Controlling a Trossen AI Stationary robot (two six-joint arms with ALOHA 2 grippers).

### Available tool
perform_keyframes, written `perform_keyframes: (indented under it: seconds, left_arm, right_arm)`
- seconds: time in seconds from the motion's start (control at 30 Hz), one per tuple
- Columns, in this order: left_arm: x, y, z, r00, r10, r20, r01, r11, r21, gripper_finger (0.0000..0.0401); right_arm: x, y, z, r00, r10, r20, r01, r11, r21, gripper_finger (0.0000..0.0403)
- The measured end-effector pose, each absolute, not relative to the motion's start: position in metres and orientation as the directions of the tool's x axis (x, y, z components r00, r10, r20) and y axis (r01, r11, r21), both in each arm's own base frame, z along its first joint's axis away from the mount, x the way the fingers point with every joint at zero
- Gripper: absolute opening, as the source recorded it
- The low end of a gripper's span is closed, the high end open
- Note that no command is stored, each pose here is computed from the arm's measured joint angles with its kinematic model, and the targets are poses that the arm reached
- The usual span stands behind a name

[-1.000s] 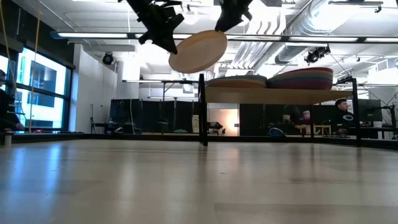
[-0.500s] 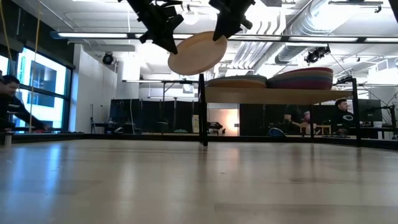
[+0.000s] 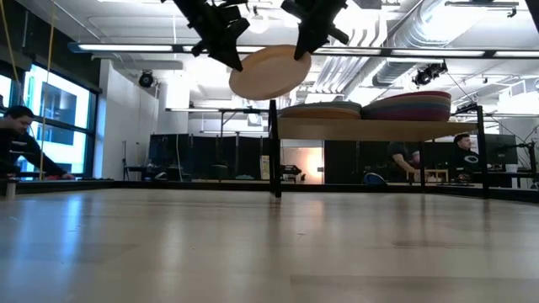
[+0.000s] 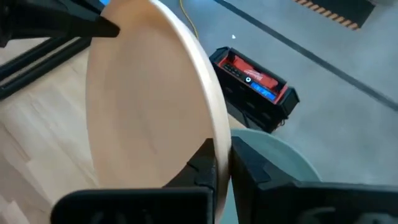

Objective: Place and stack plates onto a shelf
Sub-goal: Stack the light yellow plate on the light blue plate on the shelf

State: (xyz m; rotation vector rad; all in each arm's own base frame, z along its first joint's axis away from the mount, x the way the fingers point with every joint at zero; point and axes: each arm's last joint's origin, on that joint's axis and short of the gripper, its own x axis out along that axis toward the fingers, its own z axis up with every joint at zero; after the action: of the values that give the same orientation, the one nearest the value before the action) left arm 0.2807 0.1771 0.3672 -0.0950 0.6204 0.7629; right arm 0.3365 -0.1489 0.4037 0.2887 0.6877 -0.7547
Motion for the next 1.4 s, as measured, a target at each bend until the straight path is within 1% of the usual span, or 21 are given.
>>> perform_keyframes:
  seconds: [0.1,0.23,0.37,0.47,0.57,0.8,1.03,1.23,1.4]
  left_arm:
    - [0.281,0.177,0.367,0.556,0.617,-0.556,-0.668,0.73,0.143,0.0001]
    - [0.281,0.177,0.368,0.564,0.616,-0.55,-0.665,0.734,0.14,0.0001]
    - [0.282,0.177,0.368,0.567,0.616,-0.547,-0.657,0.739,0.152,0.0007]
    - [0.282,0.177,0.368,0.57,0.613,-0.547,-0.65,0.744,0.156,0.0019]
    - [0.282,0.176,0.368,0.594,0.585,-0.552,-0.613,0.774,0.16,0.0033]
    - [0.283,0.176,0.368,0.621,0.55,-0.559,-0.585,0.8,0.137,0.0078]
    - [0.271,0.172,0.383,0.644,0.571,-0.509,-0.601,0.789,0.126,0.0105]
    - [0.259,0.167,0.396,0.657,0.586,-0.475,-0.598,0.788,0.146,0.0107]
    - [0.253,0.163,0.4,0.657,0.587,-0.473,-0.596,0.789,0.15,0.0107]
  right_arm:
    - [0.337,-0.146,0.403,0.52,-0.525,-0.674,0.728,0.685,0.028,0.0003]
    - [0.337,-0.141,0.401,0.493,-0.538,-0.684,0.752,0.658,0.024,0.0002]
    - [0.337,-0.139,0.401,0.489,-0.54,-0.685,0.771,0.635,0.049,0.0001]
    - [0.336,-0.138,0.401,0.486,-0.537,-0.689,0.792,0.604,0.087,0.0001]
    - [0.336,-0.138,0.401,0.484,-0.537,-0.691,0.804,0.585,0.109,0.0]
    - [0.332,-0.137,0.402,0.473,-0.534,-0.701,0.82,0.557,0.128,0.0]
    - [0.316,-0.139,0.406,0.425,-0.535,-0.73,0.853,0.506,0.127,0.0]
    - [0.297,-0.151,0.417,0.438,-0.529,-0.727,0.857,0.49,0.16,0.0]
    - [0.269,-0.171,0.429,0.466,-0.505,-0.726,0.849,0.486,0.206,0.0]
